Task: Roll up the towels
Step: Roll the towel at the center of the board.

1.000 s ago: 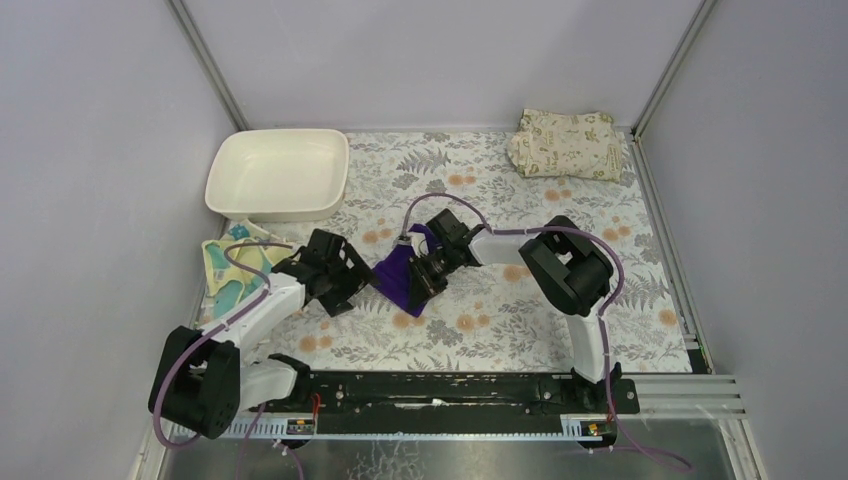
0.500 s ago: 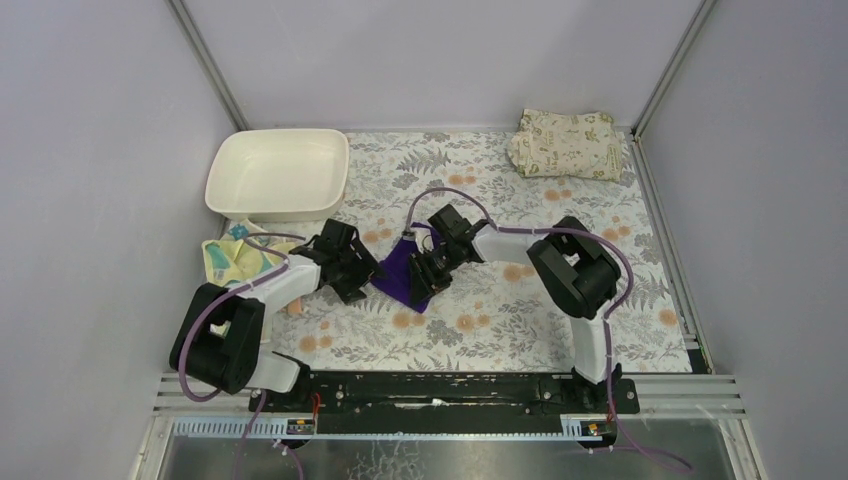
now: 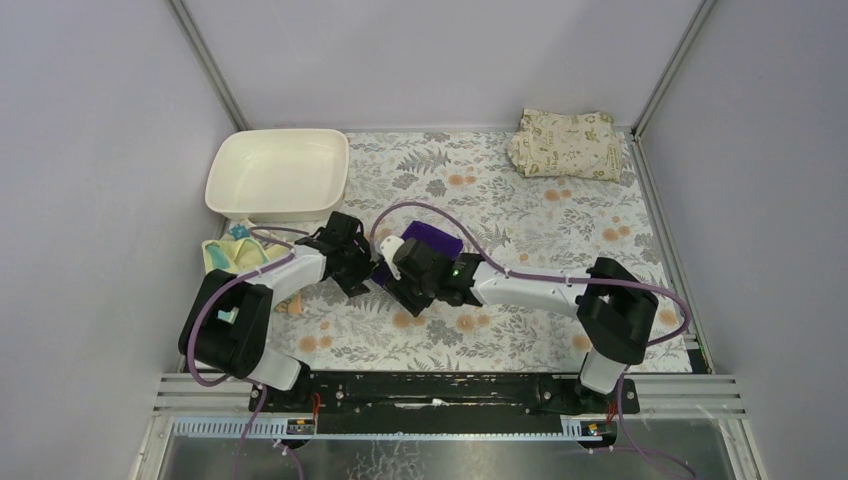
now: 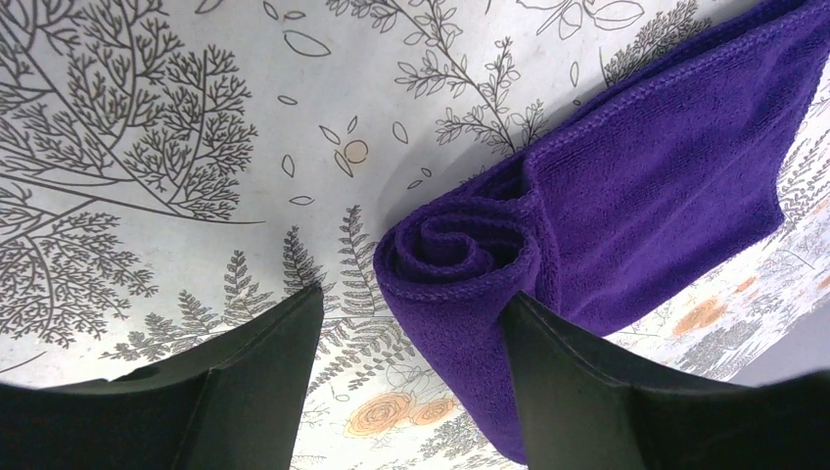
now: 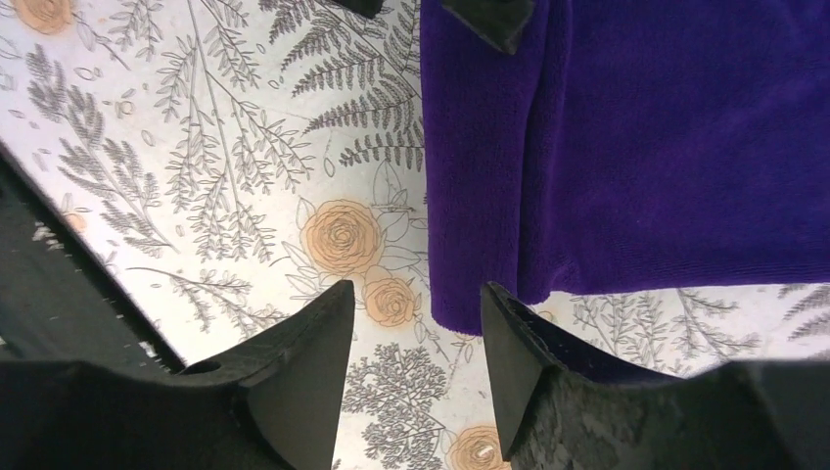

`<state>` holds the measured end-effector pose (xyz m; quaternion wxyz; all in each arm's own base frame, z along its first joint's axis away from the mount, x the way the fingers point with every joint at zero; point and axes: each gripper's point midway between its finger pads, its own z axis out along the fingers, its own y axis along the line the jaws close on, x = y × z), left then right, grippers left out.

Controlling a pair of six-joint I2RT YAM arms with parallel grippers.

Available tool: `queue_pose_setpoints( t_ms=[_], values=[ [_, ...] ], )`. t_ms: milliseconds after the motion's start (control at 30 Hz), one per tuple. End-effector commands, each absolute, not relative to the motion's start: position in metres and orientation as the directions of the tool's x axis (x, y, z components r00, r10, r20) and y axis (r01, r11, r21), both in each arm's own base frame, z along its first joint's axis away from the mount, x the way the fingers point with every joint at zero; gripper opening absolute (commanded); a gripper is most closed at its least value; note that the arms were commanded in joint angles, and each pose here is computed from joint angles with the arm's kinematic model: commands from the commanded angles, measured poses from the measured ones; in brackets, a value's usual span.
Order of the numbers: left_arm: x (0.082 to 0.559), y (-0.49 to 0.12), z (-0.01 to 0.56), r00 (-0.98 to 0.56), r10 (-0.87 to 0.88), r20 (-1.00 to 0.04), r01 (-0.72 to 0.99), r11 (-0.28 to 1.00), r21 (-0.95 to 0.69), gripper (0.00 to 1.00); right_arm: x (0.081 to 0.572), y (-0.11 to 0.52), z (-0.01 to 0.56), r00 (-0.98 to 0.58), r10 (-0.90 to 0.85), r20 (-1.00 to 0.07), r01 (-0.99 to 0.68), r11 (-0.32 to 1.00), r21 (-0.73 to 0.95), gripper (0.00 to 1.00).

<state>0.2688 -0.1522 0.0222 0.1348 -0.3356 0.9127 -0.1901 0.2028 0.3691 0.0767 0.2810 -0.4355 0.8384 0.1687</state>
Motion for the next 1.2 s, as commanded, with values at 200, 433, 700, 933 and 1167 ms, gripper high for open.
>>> queue_pose_setpoints(
  t_ms=[200, 433, 700, 933, 1167],
  values=[
    [0.254, -0.131, -0.011, -0.735, -0.665, -0.132, -0.614, 0.735, -0.287, 0.67, 0.221, 0.370, 0.065, -0.319, -0.714, -0.624, -0.813, 0.544, -0.207, 0.57],
    [0.254, -0.130, -0.011, -0.735, -0.664, -0.136, -0.615, 0.738, -0.278, 0.68, 0.220, 0.367, 0.032, -0.307, -0.762, -0.570, -0.833, 0.505, -0.226, 0.56],
    [0.255, -0.131, -0.009, -0.737, -0.663, -0.131, -0.613, 0.738, -0.281, 0.70, 0.212, 0.363, 0.005, -0.288, -0.810, -0.510, -0.872, 0.443, -0.210, 0.43],
    [0.256, -0.129, 0.015, -0.725, -0.664, -0.183, -0.588, 0.735, -0.339, 0.74, 0.188, 0.380, 0.011, -0.402, -0.742, -0.537, -0.910, 0.390, 0.141, 0.17],
    [0.248, -0.115, 0.047, -0.693, -0.670, -0.265, -0.567, 0.735, -0.373, 0.88, 0.184, 0.387, 0.030, -0.620, -0.614, -0.489, -0.768, 0.345, 0.539, 0.17]
  ],
)
